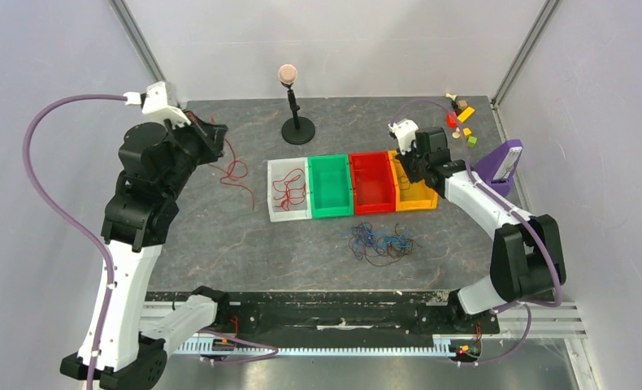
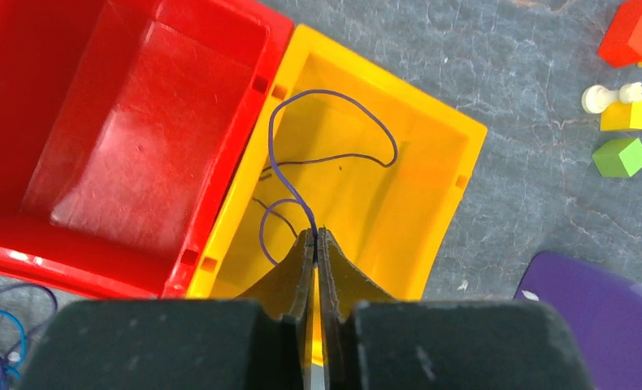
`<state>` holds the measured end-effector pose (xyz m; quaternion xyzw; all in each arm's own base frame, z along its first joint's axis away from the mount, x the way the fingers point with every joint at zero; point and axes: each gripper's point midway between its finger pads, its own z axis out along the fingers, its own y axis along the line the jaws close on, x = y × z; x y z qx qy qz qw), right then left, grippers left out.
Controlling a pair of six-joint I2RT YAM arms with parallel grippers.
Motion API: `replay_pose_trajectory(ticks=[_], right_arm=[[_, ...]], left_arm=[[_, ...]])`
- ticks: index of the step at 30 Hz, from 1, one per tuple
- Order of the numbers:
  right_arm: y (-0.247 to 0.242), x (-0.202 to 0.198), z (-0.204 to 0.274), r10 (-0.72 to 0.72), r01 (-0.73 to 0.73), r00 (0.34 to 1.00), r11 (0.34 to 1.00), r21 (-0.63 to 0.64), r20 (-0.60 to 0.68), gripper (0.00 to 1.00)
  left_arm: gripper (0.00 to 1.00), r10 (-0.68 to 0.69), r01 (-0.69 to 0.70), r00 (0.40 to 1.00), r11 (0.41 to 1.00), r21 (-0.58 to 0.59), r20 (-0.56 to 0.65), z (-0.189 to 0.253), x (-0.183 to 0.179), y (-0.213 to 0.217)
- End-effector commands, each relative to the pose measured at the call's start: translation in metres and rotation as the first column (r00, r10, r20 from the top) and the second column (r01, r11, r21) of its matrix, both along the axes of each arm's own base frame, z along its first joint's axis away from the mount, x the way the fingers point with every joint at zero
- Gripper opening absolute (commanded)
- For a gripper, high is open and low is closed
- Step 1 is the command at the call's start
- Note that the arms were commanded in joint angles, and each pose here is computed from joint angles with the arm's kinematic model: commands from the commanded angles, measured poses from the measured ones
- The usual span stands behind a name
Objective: Untangle the cables
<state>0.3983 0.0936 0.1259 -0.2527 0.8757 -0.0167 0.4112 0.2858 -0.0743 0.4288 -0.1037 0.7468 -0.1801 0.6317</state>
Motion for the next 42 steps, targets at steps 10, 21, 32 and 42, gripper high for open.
replay_pose_trajectory(ticks=[10,21,32,42], right_arm=[[0.004,-0.025,0.061,0.121,-0.125,0.988,0.992,0.037,0.093,0.97],[0.046,-0.045,0.105,0.249,-0.276,0.959,0.93,0.241,0.138,0.98],[0.088,-0.063,0.104,0.397,-0.394,0.913,0.807,0.44,0.09,0.98],[0.097,-0.066,0.098,0.424,-0.403,0.903,0.775,0.486,0.072,0.97]], left_arm=[[0.02,-0.658,0.658,0.749,0.753,-0.029,-0.077,-0.023,-0.038,-0.106],[0.02,-0.644,0.662,0.748,0.743,0.105,-0.159,-0.071,0.015,-0.111],[0.02,-0.509,0.49,0.86,0.837,0.246,0.019,-0.064,0.099,-0.105],[0.02,-0.482,0.429,0.868,0.848,0.311,0.117,-0.051,0.128,-0.105]])
